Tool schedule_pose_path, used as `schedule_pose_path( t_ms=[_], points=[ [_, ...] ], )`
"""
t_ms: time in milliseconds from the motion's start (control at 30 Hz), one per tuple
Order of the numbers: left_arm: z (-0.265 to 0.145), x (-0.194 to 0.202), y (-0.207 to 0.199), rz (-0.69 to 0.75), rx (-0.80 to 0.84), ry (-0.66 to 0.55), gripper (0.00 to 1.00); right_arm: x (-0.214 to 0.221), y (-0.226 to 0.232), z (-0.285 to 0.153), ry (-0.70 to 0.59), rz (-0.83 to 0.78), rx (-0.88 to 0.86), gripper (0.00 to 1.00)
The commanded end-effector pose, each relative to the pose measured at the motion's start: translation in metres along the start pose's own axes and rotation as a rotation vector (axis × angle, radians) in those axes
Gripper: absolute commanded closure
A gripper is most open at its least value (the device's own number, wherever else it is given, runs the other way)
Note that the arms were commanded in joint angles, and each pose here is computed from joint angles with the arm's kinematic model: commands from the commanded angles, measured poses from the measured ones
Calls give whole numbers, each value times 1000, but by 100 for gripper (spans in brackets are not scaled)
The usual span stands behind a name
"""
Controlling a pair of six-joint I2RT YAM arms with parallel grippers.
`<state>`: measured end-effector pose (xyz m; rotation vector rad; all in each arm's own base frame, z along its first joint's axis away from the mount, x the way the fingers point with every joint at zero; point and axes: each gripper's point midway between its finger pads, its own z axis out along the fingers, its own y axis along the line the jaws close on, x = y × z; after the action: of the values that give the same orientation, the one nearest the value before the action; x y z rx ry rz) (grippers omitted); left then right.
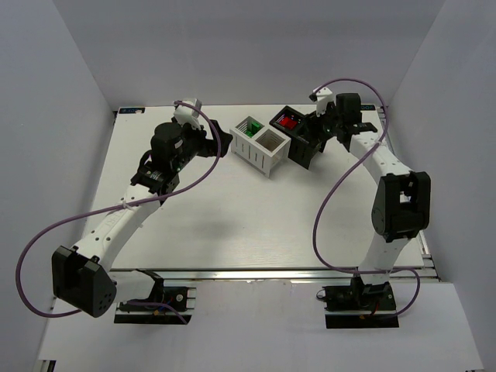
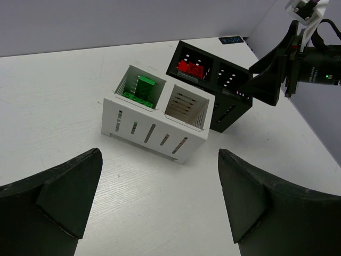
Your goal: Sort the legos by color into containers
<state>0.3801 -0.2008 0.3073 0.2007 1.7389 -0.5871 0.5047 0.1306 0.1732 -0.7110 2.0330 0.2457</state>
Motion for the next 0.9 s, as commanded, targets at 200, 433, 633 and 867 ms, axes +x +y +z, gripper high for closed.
schedule_pose_path(
  t_ms=[200,433,633,867],
  points=[
    [-6,-11,-4,5,20,-32,2,-66,8,-68,-217,-27,15,11],
    [-11,-12,-13,-2,63,-32,2,-74,39,-161,-321,257,-48,11],
    [-16,-24,-24,-4,115,-75,2,-22,118,-205,-307,116,-320,11],
    [-16,-22,-28,1,142,-71,2,-4,135,-228,-441,6,-280,11]
  ],
)
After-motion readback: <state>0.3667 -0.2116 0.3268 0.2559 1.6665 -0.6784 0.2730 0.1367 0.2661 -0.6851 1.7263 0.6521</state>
